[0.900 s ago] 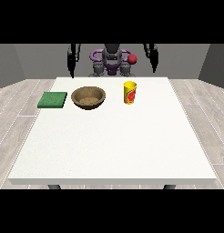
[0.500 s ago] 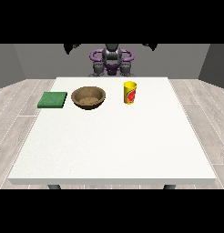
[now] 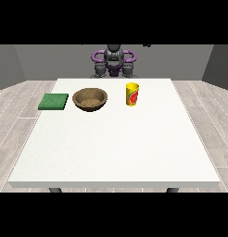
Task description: Pick the cup and pour the ball into the bowl, then pick the bowl and place it on the pad
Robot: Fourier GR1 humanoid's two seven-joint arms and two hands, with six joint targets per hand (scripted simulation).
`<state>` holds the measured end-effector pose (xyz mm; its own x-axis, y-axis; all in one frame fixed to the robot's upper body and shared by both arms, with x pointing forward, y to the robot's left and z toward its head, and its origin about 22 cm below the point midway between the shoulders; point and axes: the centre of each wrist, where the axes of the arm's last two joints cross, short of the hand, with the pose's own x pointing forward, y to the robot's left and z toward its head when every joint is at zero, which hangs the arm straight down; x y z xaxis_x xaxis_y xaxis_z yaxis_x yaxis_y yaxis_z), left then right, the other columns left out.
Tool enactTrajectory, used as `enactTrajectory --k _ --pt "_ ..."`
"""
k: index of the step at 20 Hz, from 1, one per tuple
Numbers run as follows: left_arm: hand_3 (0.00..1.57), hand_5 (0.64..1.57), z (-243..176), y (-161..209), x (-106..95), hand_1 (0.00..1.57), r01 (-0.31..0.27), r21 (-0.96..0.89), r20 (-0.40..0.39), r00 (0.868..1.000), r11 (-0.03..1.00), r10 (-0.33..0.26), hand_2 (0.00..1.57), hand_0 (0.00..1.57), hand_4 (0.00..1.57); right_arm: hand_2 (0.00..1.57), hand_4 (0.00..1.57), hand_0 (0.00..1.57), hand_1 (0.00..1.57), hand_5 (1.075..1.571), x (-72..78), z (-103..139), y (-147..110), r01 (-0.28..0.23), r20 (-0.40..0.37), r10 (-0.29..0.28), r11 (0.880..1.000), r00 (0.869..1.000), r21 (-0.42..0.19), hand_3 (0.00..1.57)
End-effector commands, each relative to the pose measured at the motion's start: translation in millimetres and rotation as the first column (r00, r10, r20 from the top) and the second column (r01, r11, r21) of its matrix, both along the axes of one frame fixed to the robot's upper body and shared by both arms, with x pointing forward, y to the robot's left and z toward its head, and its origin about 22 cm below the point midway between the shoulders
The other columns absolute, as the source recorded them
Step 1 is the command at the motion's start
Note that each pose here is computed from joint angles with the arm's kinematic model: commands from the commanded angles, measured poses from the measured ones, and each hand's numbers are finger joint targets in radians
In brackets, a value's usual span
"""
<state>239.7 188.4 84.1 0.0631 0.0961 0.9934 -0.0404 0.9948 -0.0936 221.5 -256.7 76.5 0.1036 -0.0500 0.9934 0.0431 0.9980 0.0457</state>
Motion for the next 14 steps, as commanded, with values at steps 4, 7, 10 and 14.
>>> enactTrajectory --k 4,7,10,14 --pt "0.0 1.555 25 -20 35 0.0 -0.057 0.06 0.215 0.976 0.997 0.043 0.0 0.0 0.61 0.0 0.72 0.0 0.0 1.54 4.4 10 19 -0.053 0.211 0.052 0.999 0.976 0.002 0.0" --pt "0.0 1.537 15 -11 41 0.0 -0.016 0.07 0.323 0.947 0.997 -0.007 0.0 0.0 0.58 0.0 0.73 0.0 0.0 1.551 28.7 26 29 -0.035 0.322 0.029 0.999 0.946 0.012 0.22" --pt "0.0 1.52 -1 -2 46 0.0 -0.054 0.114 0.377 0.926 0.992 0.008 0.0 0.0 0.57 0.0 0.7 0.0 0.0 1.545 30.2 12 10 -0.032 0.35 0.027 0.999 0.936 0.009 0.0" --pt "0.0 1.491 -30 5 56 0.0 -0.109 0.137 0.389 0.92 0.985 0.047 0.0 0.0 0.53 0.0 0.69 0.0 0.0 1.551 34.9 9 -12 -0.064 0.392 0.052 0.998 0.919 0.019 0.0"
